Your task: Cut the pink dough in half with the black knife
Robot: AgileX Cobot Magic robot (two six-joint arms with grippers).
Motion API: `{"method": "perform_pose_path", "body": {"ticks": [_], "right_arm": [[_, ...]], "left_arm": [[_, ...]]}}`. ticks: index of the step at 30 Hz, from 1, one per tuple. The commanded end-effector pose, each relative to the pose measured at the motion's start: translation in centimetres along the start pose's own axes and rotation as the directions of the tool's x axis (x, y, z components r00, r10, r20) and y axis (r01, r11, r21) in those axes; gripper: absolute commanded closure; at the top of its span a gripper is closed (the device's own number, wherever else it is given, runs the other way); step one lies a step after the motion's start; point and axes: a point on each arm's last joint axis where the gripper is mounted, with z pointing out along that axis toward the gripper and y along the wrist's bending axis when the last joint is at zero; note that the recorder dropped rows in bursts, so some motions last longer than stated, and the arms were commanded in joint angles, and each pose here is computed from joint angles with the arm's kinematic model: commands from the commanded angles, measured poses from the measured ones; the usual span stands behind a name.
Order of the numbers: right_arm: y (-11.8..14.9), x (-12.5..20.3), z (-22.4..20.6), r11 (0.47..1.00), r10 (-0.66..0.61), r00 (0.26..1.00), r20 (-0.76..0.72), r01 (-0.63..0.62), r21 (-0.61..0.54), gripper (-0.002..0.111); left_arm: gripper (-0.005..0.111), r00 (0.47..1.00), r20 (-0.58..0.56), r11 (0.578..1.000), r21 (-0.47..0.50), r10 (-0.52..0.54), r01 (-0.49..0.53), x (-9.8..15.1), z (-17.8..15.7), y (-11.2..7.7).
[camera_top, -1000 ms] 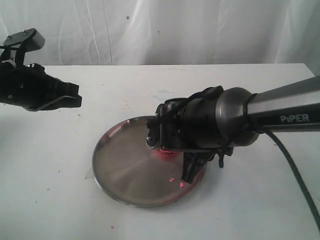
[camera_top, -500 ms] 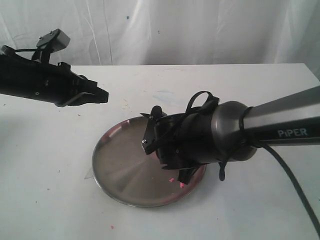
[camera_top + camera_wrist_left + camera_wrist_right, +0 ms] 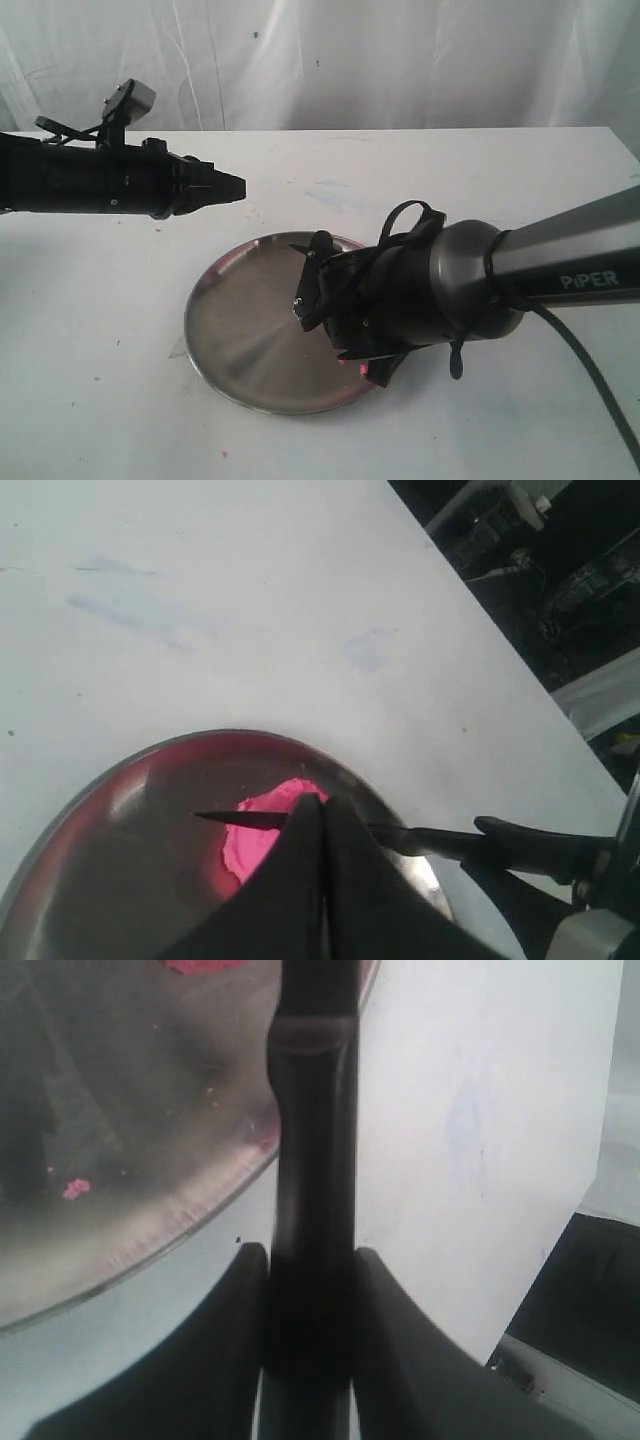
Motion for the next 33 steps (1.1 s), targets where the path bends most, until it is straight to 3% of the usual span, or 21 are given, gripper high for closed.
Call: {"method": "perform_pose_path", "body": {"ticks": [1, 15, 26, 33], "right_arm": [[0.2, -0.1, 0.2, 1.000, -0.012, 1.000, 0.011, 0.012, 0.004, 0.108], [0.2, -0.1, 0.2, 1.000, -0.015, 1.000, 0.018, 0.015, 0.004, 0.108], [0.2, -0.2, 0.2, 1.000, -0.015, 1.000, 0.020, 0.015, 0.003, 0.108], [0.2, -0.2, 0.2, 1.000, -0.015, 1.000, 0.021, 0.015, 0.002, 0.108]], "left_arm": [[0.107, 0.999, 0.029, 0.997, 0.080, 0.020, -0.023, 0.3, 0.8, 0.1], [0.107, 0.996, -0.034, 0.995, 0.046, 0.085, -0.084, 0.6, 6.0, -0.6], [0.107, 0.995, -0.095, 0.999, 0.036, 0.043, -0.039, 2.7, 8.0, 1.3], [0.107, 0.995, -0.066, 0.997, 0.040, 0.068, -0.066, 1.5, 8.6, 1.3]]}}
